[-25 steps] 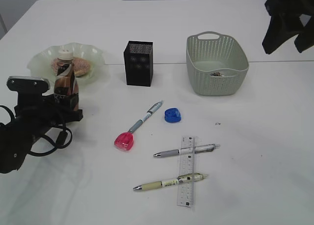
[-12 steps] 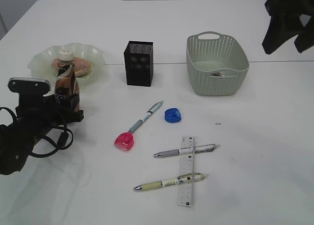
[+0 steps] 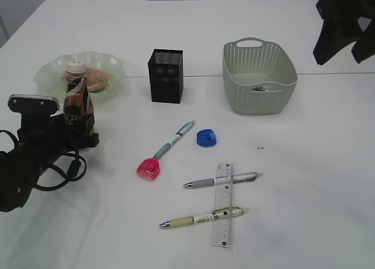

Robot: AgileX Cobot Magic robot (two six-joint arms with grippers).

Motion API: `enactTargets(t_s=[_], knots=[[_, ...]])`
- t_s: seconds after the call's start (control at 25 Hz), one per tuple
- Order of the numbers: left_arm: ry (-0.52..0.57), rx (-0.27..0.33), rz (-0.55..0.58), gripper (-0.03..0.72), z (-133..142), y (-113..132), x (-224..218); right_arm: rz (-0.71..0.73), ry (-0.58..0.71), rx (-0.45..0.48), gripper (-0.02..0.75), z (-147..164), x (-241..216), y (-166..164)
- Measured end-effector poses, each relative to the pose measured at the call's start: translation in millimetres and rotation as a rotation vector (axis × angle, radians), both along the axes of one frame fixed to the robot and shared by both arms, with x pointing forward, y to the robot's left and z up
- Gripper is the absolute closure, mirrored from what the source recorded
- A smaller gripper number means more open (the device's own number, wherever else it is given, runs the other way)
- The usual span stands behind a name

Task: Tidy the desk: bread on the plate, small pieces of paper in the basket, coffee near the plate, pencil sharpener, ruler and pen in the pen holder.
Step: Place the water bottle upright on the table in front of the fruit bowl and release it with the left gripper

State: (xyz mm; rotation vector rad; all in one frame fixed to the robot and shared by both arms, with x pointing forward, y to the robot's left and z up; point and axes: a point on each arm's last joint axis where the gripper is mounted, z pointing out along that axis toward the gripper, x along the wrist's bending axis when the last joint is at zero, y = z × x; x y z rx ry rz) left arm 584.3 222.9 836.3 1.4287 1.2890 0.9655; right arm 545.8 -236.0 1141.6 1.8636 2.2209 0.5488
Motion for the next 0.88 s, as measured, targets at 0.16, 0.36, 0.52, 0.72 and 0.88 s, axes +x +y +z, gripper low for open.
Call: enactTargets(t_s=[0.16, 0.36, 0.52, 0.72, 0.88], knots=[[-0.002, -0.003, 0.018, 0.241, 0.1, 1.6, -0.2, 0.0, 0.0, 0.0, 0.263, 0.0, 0.0, 0.0], [0.004, -0.004, 0.021, 0.239, 1.2, 2.0, -0.6, 0.0, 0.0, 0.0, 0.263, 0.0, 0.0, 0.0], [0.009, -0.005, 0.033, 0.238, 1.0, 3.2, -1.5, 0.0, 0.001, 0.004, 0.263, 0.0, -0.1, 0.3], [0.01, -0.003, 0.043, 0.237, 0.6, 4.7, -4.1, 0.001, 0.002, 0.014, 0.263, 0.1, -0.2, 1.2], [0.01, -0.004, 0.044, 0.237, 0.6, 4.9, -4.1, 0.001, 0.003, 0.015, 0.263, 0.2, -0.2, 1.3]])
